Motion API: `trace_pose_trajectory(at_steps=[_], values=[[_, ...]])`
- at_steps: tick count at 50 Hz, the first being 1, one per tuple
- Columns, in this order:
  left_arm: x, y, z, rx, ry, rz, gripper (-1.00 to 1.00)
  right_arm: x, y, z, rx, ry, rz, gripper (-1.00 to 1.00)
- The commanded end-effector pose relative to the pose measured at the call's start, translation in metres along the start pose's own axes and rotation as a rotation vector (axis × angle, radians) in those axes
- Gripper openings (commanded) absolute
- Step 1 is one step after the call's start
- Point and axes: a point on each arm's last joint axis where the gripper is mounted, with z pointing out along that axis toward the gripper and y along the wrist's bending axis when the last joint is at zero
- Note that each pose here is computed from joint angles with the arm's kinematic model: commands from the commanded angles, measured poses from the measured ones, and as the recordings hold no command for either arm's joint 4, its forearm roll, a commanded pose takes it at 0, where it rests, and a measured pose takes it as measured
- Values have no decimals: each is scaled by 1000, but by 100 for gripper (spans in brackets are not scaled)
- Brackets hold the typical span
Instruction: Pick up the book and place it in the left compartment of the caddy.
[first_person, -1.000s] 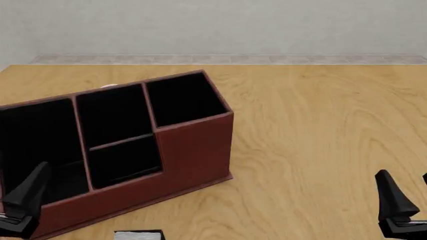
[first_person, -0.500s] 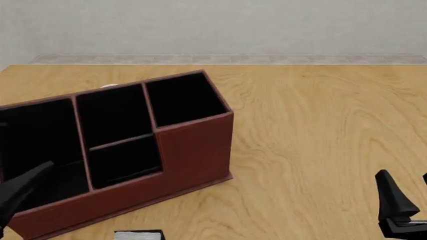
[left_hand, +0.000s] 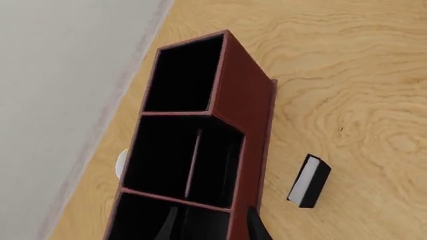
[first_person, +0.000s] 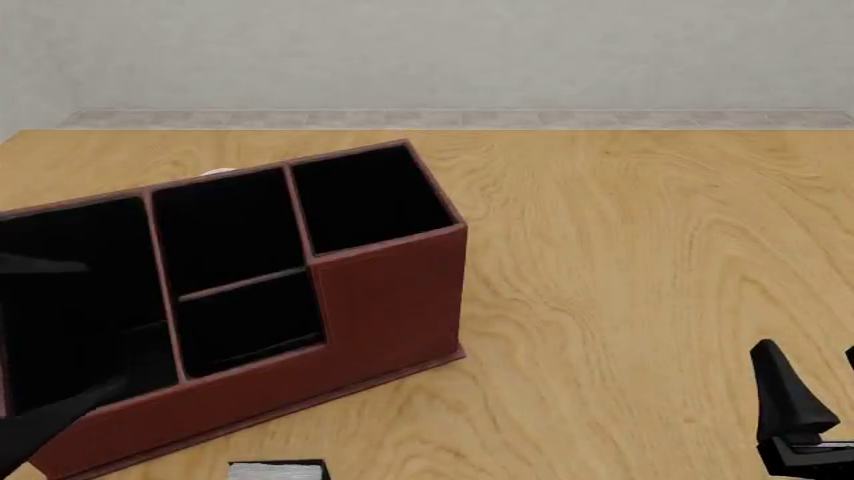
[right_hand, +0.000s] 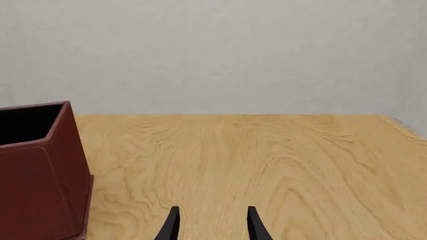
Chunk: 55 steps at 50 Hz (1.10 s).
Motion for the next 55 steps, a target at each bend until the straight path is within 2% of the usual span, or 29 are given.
trace_pose_trajectory(at_steps=[1,6,9,12,14,16,19,22,30,41,48,55], values=[[0,-5,7,105,44,92,100,0,0,0,0,0,0,100],[-2,-10,14,150,25,110,100,0,0,0,0,0,0,100],[-5,-14,21,224,51,117,100,0,0,0,0,0,0,100],[-6,-15,24,250,71,99,100,0,0,0,0,0,0,100],[1,-20,27,258,92,109,100,0,0,0,0,0,0,100],[-3,-19,29,289,115,107,100,0,0,0,0,0,0,100],[-12,-20,33,317,96,105,100,0,0,0,0,0,0,100],[-11,-22,38,340,121,95,100,0,0,0,0,0,0,100],[-11,-26,55,358,164,75,100,0,0,0,0,0,0,100],[0,-41,78,398,215,67,100,0,0,0,0,0,0,100],[16,-48,91,400,250,92,100,0,0,0,0,0,0,100],[17,-53,102,415,265,82,100,0,0,0,0,0,0,100]])
